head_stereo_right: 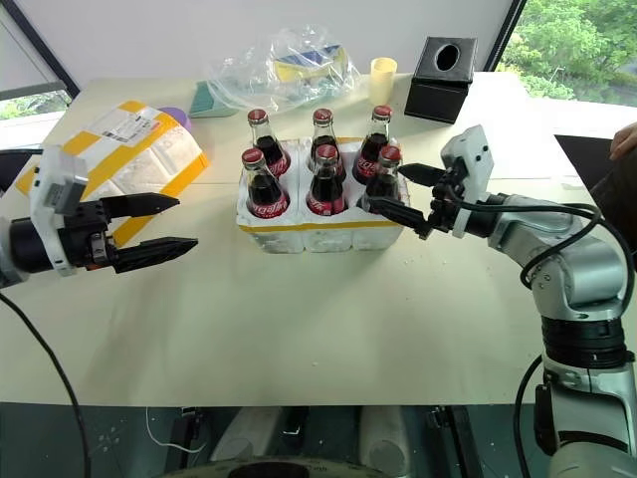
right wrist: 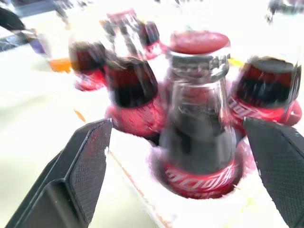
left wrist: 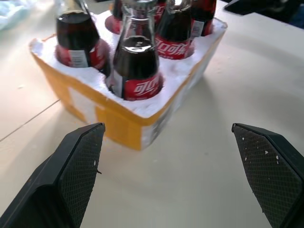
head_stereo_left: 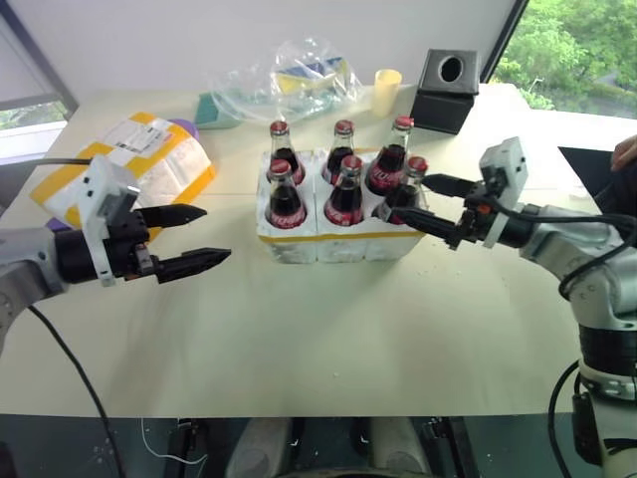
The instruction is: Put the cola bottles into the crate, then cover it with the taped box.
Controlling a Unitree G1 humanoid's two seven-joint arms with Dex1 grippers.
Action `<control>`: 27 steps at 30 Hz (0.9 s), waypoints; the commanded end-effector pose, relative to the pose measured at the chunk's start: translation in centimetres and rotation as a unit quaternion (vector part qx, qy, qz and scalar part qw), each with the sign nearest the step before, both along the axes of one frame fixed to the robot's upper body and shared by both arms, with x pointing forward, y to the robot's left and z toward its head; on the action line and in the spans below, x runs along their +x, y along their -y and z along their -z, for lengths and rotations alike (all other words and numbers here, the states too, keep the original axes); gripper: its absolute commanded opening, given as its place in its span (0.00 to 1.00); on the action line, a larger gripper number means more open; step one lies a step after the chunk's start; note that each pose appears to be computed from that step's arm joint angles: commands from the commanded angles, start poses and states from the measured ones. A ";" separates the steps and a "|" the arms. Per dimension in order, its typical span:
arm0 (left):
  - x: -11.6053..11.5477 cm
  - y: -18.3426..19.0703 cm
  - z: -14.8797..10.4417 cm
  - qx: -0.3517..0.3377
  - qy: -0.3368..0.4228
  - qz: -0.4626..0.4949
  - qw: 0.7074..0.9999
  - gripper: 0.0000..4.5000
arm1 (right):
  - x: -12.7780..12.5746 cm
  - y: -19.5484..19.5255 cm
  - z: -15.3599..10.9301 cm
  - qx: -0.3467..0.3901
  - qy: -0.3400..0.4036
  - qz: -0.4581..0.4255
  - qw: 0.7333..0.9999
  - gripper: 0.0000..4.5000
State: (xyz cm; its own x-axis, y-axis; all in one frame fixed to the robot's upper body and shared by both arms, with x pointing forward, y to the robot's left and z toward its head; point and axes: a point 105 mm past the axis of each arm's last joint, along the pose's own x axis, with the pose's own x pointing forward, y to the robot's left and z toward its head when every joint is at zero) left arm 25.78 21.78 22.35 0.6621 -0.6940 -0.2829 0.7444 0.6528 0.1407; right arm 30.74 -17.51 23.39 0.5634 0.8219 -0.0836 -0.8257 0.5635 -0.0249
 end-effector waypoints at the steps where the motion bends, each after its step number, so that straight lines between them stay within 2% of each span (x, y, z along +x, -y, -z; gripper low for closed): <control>1: 0.4 -7.5 -0.7 0.142 0.072 -0.202 0.966 1.00 | -3.5 3.3 -6.3 0.058 0.032 -0.035 0.997 0.99; 3: -0.1 -11.0 1.0 0.262 0.074 -0.270 0.924 1.00 | -3.9 4.2 -7.2 0.070 0.034 -0.036 0.996 0.99; 4: -0.2 -11.6 1.4 0.287 0.075 -0.275 0.915 1.00 | -3.9 4.3 -7.3 0.070 0.034 -0.035 0.996 0.99; 6: -0.4 -13.9 3.8 0.376 0.057 -0.305 0.873 1.00 | -3.3 4.5 -6.9 0.059 0.042 -0.021 0.997 0.99; 8: 0.1 -15.2 5.2 0.433 0.057 -0.320 0.841 1.00 | -3.1 4.2 -6.6 0.058 0.044 -0.026 0.997 0.99; 12: 2.8 -14.9 6.0 0.459 0.094 -0.327 0.821 1.00 | -3.2 3.1 -6.8 0.062 0.049 -0.048 0.996 0.99; 18: 5.6 -15.8 7.0 0.476 0.111 -0.352 0.798 1.00 | -4.3 2.4 -7.3 0.058 0.054 -0.071 0.994 0.99; 20: 6.0 -16.7 7.6 0.487 0.104 -0.361 0.789 1.00 | -5.0 2.3 -7.4 0.054 0.053 -0.080 0.994 0.99; 27: 7.1 -17.9 8.9 0.486 0.082 -0.375 0.786 1.00 | -6.2 2.4 -7.9 0.040 0.059 -0.075 0.995 0.99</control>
